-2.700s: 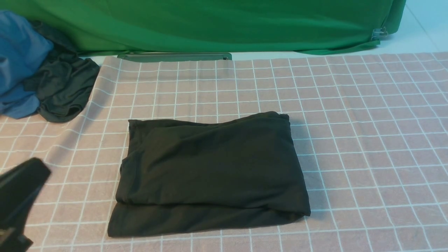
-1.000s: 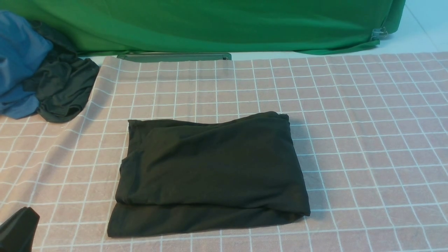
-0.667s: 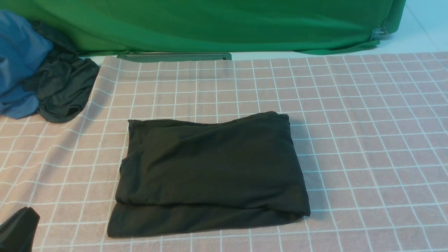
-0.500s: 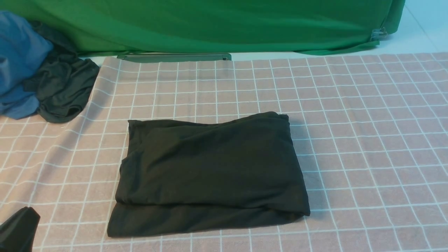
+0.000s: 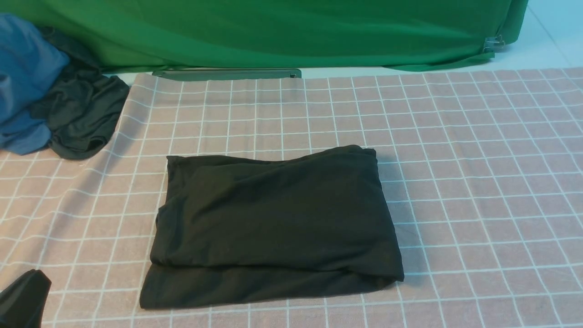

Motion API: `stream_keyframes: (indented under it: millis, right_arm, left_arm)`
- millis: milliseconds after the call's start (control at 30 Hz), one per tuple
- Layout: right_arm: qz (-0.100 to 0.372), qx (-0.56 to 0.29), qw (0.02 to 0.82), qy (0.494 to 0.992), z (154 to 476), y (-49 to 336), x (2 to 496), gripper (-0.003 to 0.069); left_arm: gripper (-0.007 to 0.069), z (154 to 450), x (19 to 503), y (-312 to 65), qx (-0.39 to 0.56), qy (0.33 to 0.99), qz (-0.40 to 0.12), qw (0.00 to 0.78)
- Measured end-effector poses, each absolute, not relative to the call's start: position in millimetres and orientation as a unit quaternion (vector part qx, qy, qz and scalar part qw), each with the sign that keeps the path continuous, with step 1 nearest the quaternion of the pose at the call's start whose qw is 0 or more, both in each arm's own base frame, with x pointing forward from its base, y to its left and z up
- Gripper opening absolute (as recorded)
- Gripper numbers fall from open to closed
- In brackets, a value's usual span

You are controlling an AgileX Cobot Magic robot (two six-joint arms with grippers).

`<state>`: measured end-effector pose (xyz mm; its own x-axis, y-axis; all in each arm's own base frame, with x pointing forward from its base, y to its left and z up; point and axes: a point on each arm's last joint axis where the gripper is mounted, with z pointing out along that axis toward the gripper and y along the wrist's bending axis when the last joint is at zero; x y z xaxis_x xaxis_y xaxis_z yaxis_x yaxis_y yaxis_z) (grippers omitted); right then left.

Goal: Fold a long-sleeved shirt over a pink coffee tablecloth.

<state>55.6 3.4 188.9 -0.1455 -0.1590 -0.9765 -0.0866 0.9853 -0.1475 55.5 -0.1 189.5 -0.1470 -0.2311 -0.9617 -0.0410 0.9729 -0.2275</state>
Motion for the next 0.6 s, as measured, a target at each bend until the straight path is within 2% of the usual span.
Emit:
stream_keyframes:
  millis: [600]
  right_arm:
    - [-0.027,-0.080,0.648,0.756,188.9,3.4,55.6,0.0237]
  left_arm:
    - [0.0013,189.5,55.5,0.2,-0.086,0.754,-0.068,0.647]
